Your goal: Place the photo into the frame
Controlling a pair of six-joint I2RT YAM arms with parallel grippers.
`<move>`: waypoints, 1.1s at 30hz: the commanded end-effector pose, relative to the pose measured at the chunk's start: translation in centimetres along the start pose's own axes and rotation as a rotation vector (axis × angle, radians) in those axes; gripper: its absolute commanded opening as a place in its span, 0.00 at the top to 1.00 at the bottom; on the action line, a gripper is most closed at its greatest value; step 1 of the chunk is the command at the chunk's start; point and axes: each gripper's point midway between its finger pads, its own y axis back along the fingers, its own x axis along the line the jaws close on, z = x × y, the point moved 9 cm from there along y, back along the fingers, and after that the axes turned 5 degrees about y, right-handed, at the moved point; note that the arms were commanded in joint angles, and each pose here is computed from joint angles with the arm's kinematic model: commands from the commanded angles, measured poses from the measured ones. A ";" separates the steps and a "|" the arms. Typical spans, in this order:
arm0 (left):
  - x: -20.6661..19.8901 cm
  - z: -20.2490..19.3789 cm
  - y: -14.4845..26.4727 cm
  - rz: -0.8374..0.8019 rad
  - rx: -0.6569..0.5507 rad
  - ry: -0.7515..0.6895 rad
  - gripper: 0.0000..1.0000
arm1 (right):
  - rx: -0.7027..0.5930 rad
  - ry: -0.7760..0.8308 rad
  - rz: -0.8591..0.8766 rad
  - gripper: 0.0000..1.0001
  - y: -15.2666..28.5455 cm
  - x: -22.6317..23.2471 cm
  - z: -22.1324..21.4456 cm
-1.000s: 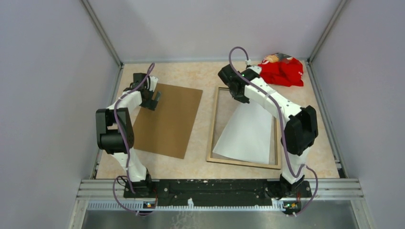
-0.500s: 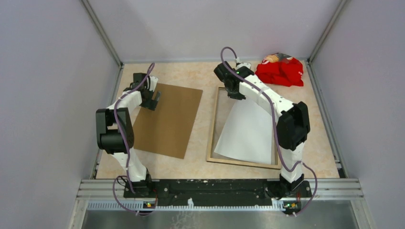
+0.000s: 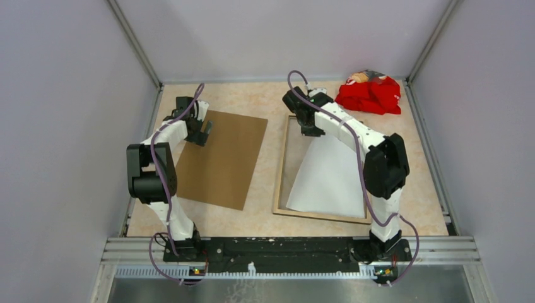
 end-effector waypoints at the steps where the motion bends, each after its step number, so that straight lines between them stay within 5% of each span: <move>1: 0.5 1.1 0.9 0.026 -0.051 0.008 0.01 | -0.025 -0.017 -0.022 1.00 0.6 -1.2 0.1; 24: 0.6 1.0 1.0 0.032 -0.051 0.001 0.01 | -0.024 -0.080 -0.088 1.00 -0.6 -0.8 -0.2; 30: 0.6 1.0 1.0 0.033 -0.052 -0.002 0.01 | 0.011 -0.034 -0.021 0.82 -1.8 0.2 -1.1; 33: 0.5 1.0 1.0 0.030 -0.055 -0.004 0.01 | 0.012 -0.032 0.010 0.65 -2.0 0.5 -1.3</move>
